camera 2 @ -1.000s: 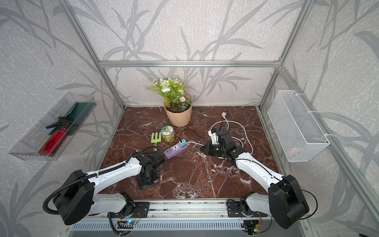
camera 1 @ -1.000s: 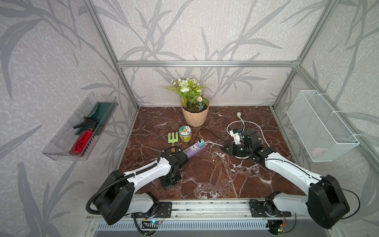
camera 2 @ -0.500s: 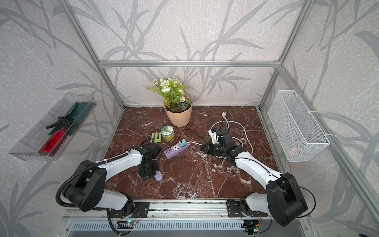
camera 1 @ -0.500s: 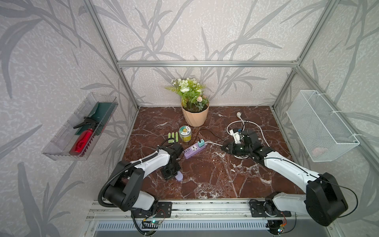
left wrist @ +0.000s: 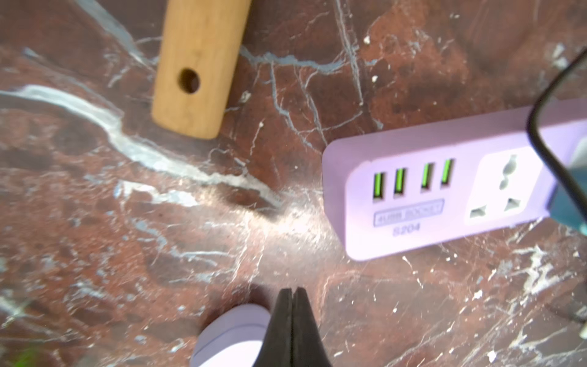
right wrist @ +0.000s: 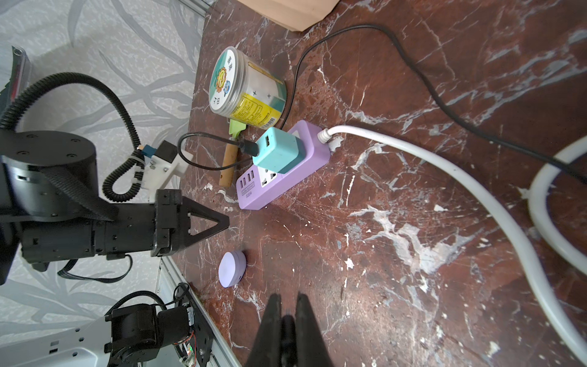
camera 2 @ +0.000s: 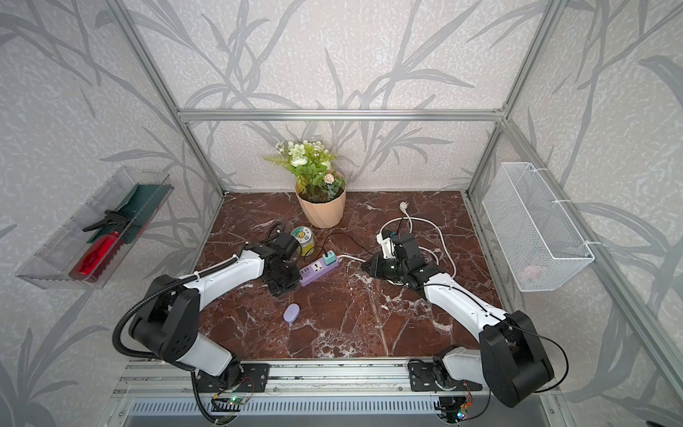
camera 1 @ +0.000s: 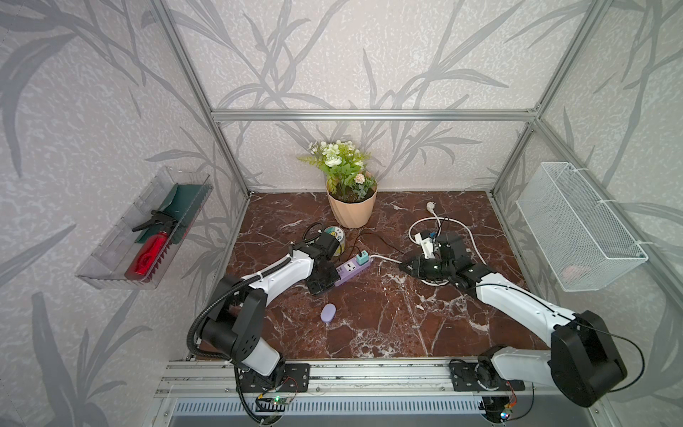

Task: Charge the bluetooth headset
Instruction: Move the bluetooth headset to the center of the board, then pick up the bluetooth headset from the center of the board.

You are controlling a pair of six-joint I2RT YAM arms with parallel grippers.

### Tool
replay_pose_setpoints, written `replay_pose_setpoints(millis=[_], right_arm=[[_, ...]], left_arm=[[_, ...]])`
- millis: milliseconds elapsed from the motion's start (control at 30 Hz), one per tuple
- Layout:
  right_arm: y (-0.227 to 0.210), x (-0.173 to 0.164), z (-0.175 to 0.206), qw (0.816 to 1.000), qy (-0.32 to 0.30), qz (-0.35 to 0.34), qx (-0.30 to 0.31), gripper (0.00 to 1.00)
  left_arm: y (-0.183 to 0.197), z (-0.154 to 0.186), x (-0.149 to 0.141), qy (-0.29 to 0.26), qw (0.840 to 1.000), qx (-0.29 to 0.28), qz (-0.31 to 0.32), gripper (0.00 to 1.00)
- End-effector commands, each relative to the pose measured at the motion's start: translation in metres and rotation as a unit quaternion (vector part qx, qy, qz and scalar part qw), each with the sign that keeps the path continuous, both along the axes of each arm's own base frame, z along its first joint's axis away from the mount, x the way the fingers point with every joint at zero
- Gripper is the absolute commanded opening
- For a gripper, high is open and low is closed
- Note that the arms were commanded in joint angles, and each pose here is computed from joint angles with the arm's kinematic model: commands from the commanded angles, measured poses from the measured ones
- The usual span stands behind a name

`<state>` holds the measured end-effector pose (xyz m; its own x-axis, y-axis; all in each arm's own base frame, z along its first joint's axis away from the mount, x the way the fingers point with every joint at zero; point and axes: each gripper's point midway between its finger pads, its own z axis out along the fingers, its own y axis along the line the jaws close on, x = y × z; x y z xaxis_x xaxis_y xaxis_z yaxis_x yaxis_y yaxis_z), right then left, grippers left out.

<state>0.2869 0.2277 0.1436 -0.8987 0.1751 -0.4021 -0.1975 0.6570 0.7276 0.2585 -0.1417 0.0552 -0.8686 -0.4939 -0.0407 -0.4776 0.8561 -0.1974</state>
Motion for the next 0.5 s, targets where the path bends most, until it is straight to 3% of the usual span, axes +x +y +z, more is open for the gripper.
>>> replay_pose_setpoints(millis=[0,133,233,300,367,467], right_arm=[[0.0,0.001,0.005,1.0,-0.008,0.0,0.01,0.0],[0.001,0.0,0.005,1.0,-0.004,0.002,0.013,0.0],[0.0,0.0,0.007,1.0,-0.007,-0.001,0.014,0.0],[0.0,-0.001,0.007,1.0,-0.006,-0.001,0.015,0.0],[0.0,-0.002,0.007,1.0,-0.005,-0.003,0.015,0.0],[-0.002,-0.003,0.005,1.0,-0.003,-0.006,0.012,0.0]], left_arm=[[0.01,0.011,-0.018,-0.004,1.0,0.002,-0.009,0.2],[0.011,0.006,-0.042,0.006,1.0,-0.024,-0.01,0.54],[0.012,-0.005,-0.057,0.024,0.999,-0.032,-0.005,0.66],[0.013,-0.011,-0.061,0.025,0.999,-0.033,-0.005,0.66],[0.011,-0.015,-0.061,0.022,0.999,-0.036,-0.007,0.53],[0.008,-0.018,-0.057,0.022,0.999,-0.034,-0.014,0.51]])
